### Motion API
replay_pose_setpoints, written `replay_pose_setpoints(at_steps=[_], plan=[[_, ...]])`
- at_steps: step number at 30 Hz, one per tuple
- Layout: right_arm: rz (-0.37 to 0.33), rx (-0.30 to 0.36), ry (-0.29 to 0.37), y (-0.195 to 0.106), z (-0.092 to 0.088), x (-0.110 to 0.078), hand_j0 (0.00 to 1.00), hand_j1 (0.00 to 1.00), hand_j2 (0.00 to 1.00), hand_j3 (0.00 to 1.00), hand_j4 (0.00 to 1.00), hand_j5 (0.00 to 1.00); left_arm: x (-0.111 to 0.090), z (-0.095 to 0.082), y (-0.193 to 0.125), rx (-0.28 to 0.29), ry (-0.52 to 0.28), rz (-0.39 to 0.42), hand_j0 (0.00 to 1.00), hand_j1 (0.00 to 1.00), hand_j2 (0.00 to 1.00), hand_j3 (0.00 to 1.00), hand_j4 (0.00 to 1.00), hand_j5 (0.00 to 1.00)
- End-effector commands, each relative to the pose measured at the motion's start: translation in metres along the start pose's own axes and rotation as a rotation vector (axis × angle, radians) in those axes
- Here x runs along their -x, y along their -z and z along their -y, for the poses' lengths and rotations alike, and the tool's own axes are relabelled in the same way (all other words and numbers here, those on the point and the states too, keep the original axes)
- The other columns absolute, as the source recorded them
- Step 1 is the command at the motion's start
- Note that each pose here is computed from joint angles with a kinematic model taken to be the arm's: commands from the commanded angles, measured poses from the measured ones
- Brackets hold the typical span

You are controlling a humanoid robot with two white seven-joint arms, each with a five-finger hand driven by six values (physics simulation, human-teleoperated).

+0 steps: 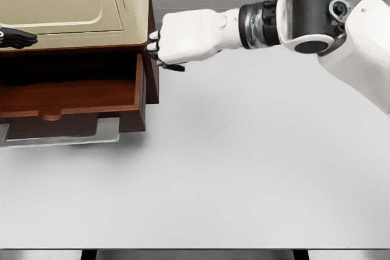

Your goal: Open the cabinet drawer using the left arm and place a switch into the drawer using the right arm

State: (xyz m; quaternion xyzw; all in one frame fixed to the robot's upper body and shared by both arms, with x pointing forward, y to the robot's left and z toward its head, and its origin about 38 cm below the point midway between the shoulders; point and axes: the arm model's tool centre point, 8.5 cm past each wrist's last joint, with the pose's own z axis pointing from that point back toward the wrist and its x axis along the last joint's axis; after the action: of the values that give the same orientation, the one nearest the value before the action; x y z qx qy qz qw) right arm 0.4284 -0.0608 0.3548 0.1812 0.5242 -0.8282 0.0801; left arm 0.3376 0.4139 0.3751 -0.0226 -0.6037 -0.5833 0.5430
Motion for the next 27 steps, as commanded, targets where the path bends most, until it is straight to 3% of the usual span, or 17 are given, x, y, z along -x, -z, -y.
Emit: replay_pose_setpoints(at_steps=[1, 4, 7, 12, 15, 20, 27], plan=[[0.078, 0.065, 0.04, 0.026, 0.015, -0.017, 0.28, 0.28, 0.28, 0.28, 0.28, 0.28, 0.0, -0.001, 0.0, -0.003, -0.004, 0.003, 1.0, 1.0, 1.0, 1.0, 1.0, 1.0], [0.112, 0.065, 0.013, 0.037, 0.025, -0.025, 0.28, 0.28, 0.28, 0.28, 0.28, 0.28, 0.0, -0.001, 0.0, -0.003, -0.005, 0.002, 1.0, 1.0, 1.0, 1.0, 1.0, 1.0], [0.146, 0.086, -0.036, 0.049, 0.048, -0.031, 0.28, 0.28, 0.28, 0.28, 0.28, 0.28, 0.0, -0.001, 0.0, -0.003, -0.005, 0.002, 1.0, 1.0, 1.0, 1.0, 1.0, 1.0], [0.189, 0.073, -0.049, 0.063, 0.05, -0.043, 0.29, 0.29, 0.29, 0.29, 0.29, 0.29, 0.0, 0.0, 0.0, -0.002, -0.006, 0.001, 1.0, 1.0, 1.0, 1.0, 1.0, 1.0], [0.2, 0.09, -0.073, 0.069, 0.065, -0.045, 0.3, 0.3, 0.3, 0.3, 0.3, 0.3, 0.0, 0.0, 0.0, -0.002, -0.006, 0.001, 1.0, 1.0, 1.0, 1.0, 1.0, 1.0], [0.222, 0.108, -0.078, 0.078, 0.074, -0.05, 0.35, 0.35, 0.35, 0.35, 0.35, 0.35, 0.0, 0.0, 0.0, -0.002, -0.005, 0.001, 1.0, 1.0, 1.0, 1.0, 1.0, 1.0], [0.171, 0.069, 0.022, 0.116, 0.076, -0.016, 0.35, 0.35, 0.35, 0.35, 0.35, 0.35, 0.0, 0.0, -0.001, -0.003, -0.005, -0.001, 1.0, 1.0, 1.0, 1.0, 1.0, 1.0]])
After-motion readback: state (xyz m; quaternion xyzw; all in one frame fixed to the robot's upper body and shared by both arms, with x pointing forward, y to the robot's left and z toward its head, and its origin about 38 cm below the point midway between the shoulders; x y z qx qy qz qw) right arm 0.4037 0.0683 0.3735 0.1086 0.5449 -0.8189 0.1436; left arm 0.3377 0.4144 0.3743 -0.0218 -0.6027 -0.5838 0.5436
